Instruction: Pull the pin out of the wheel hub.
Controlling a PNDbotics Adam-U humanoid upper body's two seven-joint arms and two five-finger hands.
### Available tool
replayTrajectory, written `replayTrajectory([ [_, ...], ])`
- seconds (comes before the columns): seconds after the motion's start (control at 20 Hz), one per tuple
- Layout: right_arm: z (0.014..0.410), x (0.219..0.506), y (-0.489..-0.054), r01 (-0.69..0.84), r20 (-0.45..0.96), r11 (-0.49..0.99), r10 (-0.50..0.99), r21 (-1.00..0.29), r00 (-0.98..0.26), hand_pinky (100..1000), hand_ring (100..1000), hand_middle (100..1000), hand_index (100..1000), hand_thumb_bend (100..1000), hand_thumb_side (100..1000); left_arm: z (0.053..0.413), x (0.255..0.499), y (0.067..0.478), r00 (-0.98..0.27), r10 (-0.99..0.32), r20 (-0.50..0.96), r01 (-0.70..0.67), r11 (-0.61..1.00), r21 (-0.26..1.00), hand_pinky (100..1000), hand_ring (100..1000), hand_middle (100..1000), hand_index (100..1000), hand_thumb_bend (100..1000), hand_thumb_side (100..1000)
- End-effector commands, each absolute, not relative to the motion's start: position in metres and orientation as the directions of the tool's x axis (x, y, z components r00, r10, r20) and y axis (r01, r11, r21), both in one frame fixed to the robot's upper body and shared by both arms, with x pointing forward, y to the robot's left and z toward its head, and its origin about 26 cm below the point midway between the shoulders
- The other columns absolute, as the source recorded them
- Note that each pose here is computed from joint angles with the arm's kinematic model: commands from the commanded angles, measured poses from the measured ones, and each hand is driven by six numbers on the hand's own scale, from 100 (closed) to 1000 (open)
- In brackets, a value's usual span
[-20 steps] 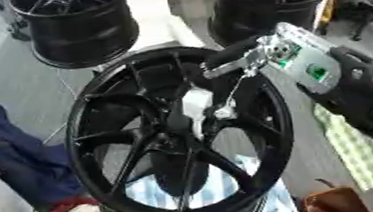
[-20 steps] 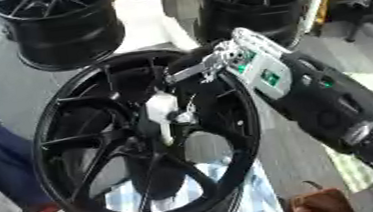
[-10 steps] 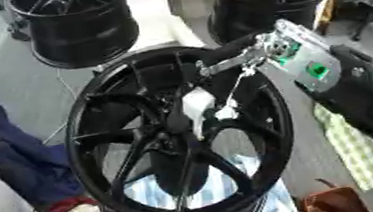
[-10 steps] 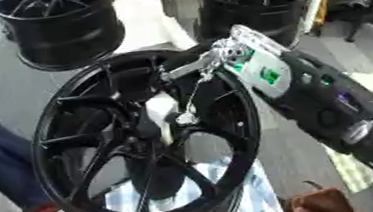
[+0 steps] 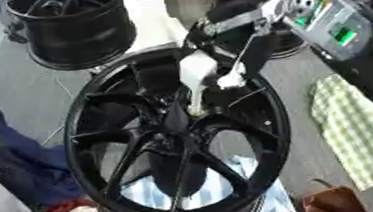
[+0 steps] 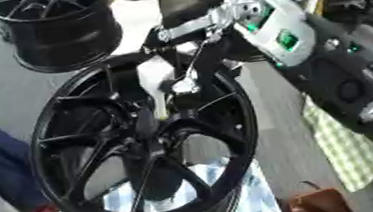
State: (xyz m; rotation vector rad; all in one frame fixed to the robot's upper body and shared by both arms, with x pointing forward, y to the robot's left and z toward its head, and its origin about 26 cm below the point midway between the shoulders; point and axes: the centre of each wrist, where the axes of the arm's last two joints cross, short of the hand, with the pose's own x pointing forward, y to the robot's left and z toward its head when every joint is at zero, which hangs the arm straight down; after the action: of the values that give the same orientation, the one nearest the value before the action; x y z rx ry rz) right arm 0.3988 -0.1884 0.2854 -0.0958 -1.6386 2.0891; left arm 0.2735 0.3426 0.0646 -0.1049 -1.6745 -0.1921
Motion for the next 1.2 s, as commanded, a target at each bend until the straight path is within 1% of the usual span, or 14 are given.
replayTrajectory([
  [0.05, 0.316, 0.382, -0.224, -0.259, 0.199, -0.079, 0.441, -0.963, -0.875, 584, 583, 408, 513, 100, 322, 0.073, 0.272, 0.350, -0.134, -0.072, 0.988, 0.161, 0.983, 0.093, 589, 1000, 623, 838, 100, 869],
  [0.25, 0.318, 0.372, -0.276, -0.281, 0.268, 0.060, 0.539, -0.958, -0.799, 605, 571, 401, 514, 100, 352, 0.074, 0.270, 0.356, -0.140, -0.075, 0.987, 0.115, 0.989, 0.091, 590, 1000, 623, 838, 100, 871],
  [0.4, 0.310, 0.373, -0.326, -0.309, 0.351, 0.183, 0.652, -0.933, -0.672, 624, 564, 402, 527, 100, 387, 0.075, 0.267, 0.360, -0.144, -0.070, 0.987, 0.068, 0.994, 0.081, 590, 1000, 622, 838, 100, 871],
  [0.45, 0.302, 0.375, -0.338, -0.316, 0.384, 0.229, 0.680, -0.921, -0.625, 680, 606, 492, 660, 100, 431, 0.076, 0.267, 0.361, -0.149, -0.070, 0.986, 0.054, 0.995, 0.079, 589, 1000, 623, 838, 100, 870],
  [0.5, 0.292, 0.377, -0.348, -0.322, 0.421, 0.278, 0.699, -0.905, -0.579, 725, 672, 598, 777, 100, 467, 0.077, 0.266, 0.363, -0.155, -0.070, 0.985, 0.036, 0.996, 0.076, 589, 1000, 623, 838, 100, 871],
  [0.55, 0.280, 0.380, -0.357, -0.328, 0.458, 0.326, 0.713, -0.887, -0.531, 793, 760, 759, 919, 100, 546, 0.077, 0.266, 0.364, -0.160, -0.070, 0.985, 0.020, 0.997, 0.074, 590, 1000, 623, 838, 100, 871],
  [0.6, 0.267, 0.382, -0.366, -0.332, 0.498, 0.376, 0.722, -0.865, -0.480, 839, 809, 855, 976, 100, 622, 0.078, 0.265, 0.366, -0.162, -0.069, 0.984, 0.005, 0.997, 0.071, 589, 1000, 623, 838, 100, 872],
  [0.65, 0.252, 0.383, -0.374, -0.334, 0.537, 0.425, 0.727, -0.841, -0.427, 866, 834, 894, 998, 106, 669, 0.078, 0.265, 0.367, -0.164, -0.068, 0.984, -0.007, 0.998, 0.067, 590, 1000, 623, 838, 100, 873],
  [0.75, 0.219, 0.384, -0.390, -0.331, 0.614, 0.524, 0.727, -0.785, -0.307, 856, 832, 893, 987, 142, 695, 0.076, 0.263, 0.368, -0.160, -0.064, 0.985, -0.028, 0.998, 0.060, 589, 1000, 623, 838, 100, 872],
  [0.9, 0.166, 0.378, -0.410, -0.309, 0.717, 0.661, 0.687, -0.684, -0.118, 836, 816, 884, 973, 145, 724, 0.075, 0.262, 0.367, -0.158, -0.062, 0.986, -0.024, 0.998, 0.059, 589, 1000, 624, 838, 100, 870],
  [0.95, 0.147, 0.374, -0.417, -0.298, 0.754, 0.710, 0.654, -0.638, -0.056, 821, 806, 880, 968, 185, 672, 0.075, 0.263, 0.367, -0.157, -0.061, 0.986, -0.018, 0.998, 0.059, 589, 1000, 624, 838, 100, 867],
  [1.0, 0.128, 0.369, -0.422, -0.283, 0.790, 0.759, 0.613, -0.586, 0.005, 816, 802, 876, 966, 130, 719, 0.074, 0.263, 0.366, -0.153, -0.061, 0.986, -0.011, 0.998, 0.060, 589, 1000, 624, 838, 100, 870],
  [1.1, 0.091, 0.357, -0.431, -0.239, 0.850, 0.845, 0.514, -0.479, 0.113, 793, 788, 865, 960, 116, 715, 0.071, 0.262, 0.365, -0.142, -0.062, 0.988, 0.003, 0.998, 0.063, 589, 1000, 624, 838, 100, 871],
  [1.2, 0.071, 0.343, -0.431, -0.182, 0.893, 0.893, 0.435, -0.411, 0.120, 773, 772, 847, 952, 100, 711, 0.070, 0.262, 0.364, -0.137, -0.062, 0.989, 0.016, 0.998, 0.064, 589, 1000, 624, 838, 100, 870],
])
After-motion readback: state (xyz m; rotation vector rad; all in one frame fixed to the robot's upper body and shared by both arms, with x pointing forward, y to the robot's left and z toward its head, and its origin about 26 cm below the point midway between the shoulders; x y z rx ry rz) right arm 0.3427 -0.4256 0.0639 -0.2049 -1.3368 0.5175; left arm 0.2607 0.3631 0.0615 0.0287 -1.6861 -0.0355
